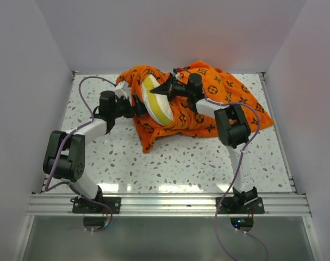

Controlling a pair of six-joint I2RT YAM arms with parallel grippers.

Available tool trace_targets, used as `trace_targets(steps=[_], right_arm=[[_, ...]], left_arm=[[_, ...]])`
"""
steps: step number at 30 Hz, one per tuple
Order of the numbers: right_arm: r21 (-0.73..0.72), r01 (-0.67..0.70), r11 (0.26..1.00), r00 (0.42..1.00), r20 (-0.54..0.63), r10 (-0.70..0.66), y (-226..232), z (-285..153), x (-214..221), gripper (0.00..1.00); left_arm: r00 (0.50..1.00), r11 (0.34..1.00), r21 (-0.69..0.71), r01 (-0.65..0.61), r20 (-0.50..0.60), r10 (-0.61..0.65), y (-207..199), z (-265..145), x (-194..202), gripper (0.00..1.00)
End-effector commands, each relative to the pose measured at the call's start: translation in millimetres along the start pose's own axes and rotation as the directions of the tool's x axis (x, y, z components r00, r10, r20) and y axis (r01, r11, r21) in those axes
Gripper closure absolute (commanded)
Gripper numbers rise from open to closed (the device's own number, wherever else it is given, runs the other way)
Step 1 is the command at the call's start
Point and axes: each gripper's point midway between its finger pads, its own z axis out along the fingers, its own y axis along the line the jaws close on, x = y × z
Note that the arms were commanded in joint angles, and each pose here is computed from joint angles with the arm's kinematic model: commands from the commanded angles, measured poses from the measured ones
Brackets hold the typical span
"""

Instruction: Put the pillow into the pillowcase

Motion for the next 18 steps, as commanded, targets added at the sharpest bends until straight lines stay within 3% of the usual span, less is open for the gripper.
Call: trace_targets(steps=[1, 7, 8, 13, 18], right_arm=[[-0.111, 0.066, 0.992, 0.995, -0.071, -0.074, 44.0, 5.9, 26.9, 1.00], [-0.137, 0.051, 0.989, 0.993, -0.097, -0.064, 55.5, 8.8, 43.3, 1.00], [-0.140, 0.047, 0.989, 0.994, -0.095, -0.060, 56.7, 9.9, 44.1, 1.00], [-0.155, 0.047, 0.987, 0.995, -0.077, -0.059, 60.2, 10.4, 41.4, 1.00], [-0.168, 0.026, 0.985, 0.997, -0.062, -0.037, 63.5, 10.4, 37.6, 1.00]], left_arm=[[0.990, 0.993, 0.075, -0.090, 0.114, 0.082, -28.4, 18.7, -37.5, 0.04], [0.991, 0.996, 0.070, -0.053, 0.128, 0.044, -36.1, 67.2, -28.3, 0.01], [0.985, 0.998, 0.012, -0.065, 0.159, 0.062, -35.0, 76.1, -36.4, 0.01], [0.992, 0.940, -0.323, -0.106, 0.025, 0.120, 35.5, 101.6, -6.5, 0.07], [0.990, 0.864, -0.484, -0.134, -0.033, 0.136, 77.9, 104.7, -1.8, 0.17]])
